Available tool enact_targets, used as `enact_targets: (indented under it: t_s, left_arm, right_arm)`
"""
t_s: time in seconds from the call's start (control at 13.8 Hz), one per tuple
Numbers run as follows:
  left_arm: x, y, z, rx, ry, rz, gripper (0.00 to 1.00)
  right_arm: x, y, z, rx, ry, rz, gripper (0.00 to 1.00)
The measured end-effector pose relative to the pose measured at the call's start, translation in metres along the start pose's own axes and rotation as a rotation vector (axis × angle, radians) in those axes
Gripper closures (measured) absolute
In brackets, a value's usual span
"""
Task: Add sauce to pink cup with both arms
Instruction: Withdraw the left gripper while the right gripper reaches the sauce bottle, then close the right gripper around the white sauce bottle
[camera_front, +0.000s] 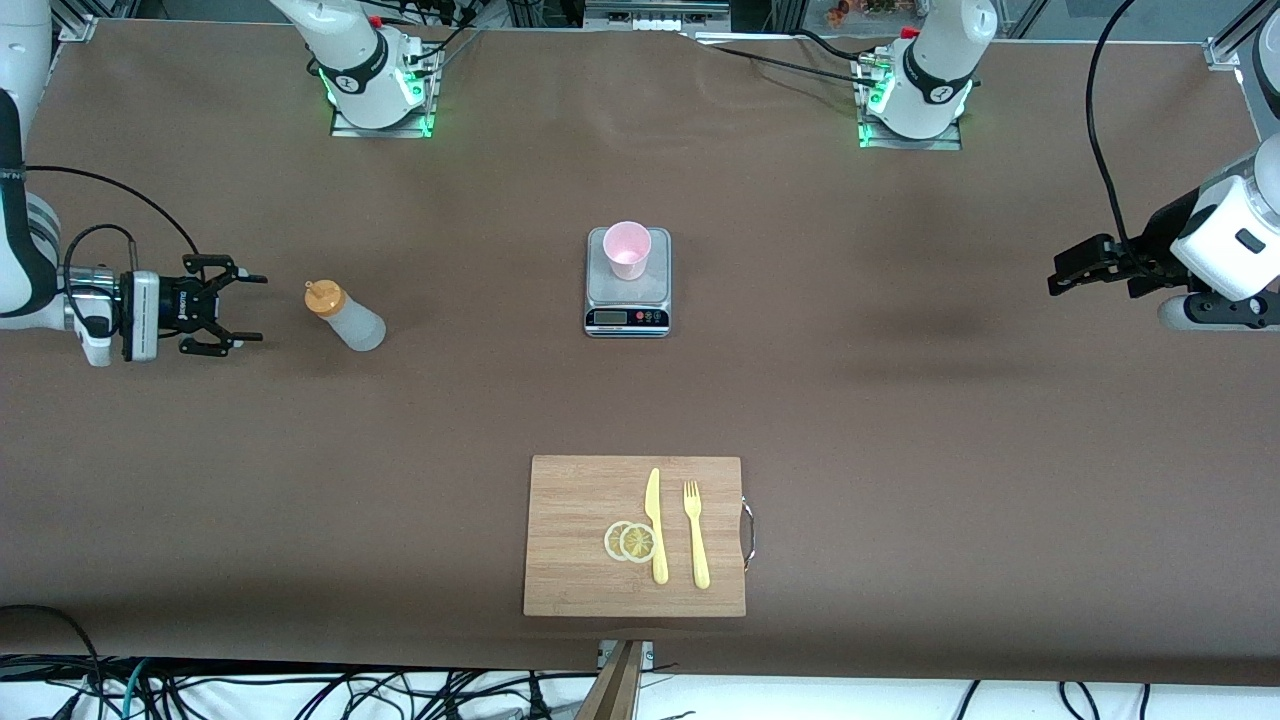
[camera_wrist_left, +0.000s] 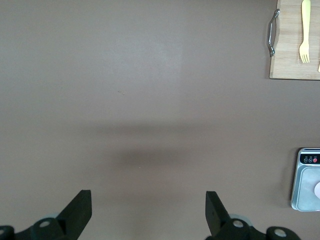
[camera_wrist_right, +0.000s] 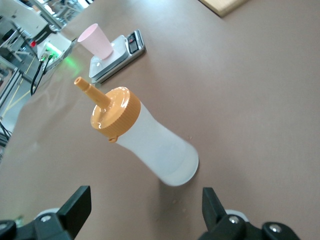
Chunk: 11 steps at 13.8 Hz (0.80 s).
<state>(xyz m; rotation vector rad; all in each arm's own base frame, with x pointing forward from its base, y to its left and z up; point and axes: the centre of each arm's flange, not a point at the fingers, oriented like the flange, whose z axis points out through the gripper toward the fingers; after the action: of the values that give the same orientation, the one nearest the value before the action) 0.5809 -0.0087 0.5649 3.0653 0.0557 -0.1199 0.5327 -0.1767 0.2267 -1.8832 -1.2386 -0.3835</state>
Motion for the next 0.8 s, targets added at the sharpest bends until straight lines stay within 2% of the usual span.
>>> enact_targets:
  t_s: [0.29, 0.58, 0.8]
  left_arm:
    - [0.000, 0.000, 0.000, 0.000, 0.000, 0.000, 0.00]
    - [0.000, 0.000, 0.000, 0.000, -0.001, 0.000, 0.00]
    - [0.000, 0.000, 0.000, 0.000, 0.000, 0.000, 0.00]
  right_arm:
    - [0.002, 0.008, 0.017, 0.023, 0.035, -0.229, 0.01]
    - [0.003, 0.009, 0.047, 0.105, 0.154, -0.346, 0.01]
    - [-0.012, 0.017, 0.070, 0.139, 0.208, -0.412, 0.01]
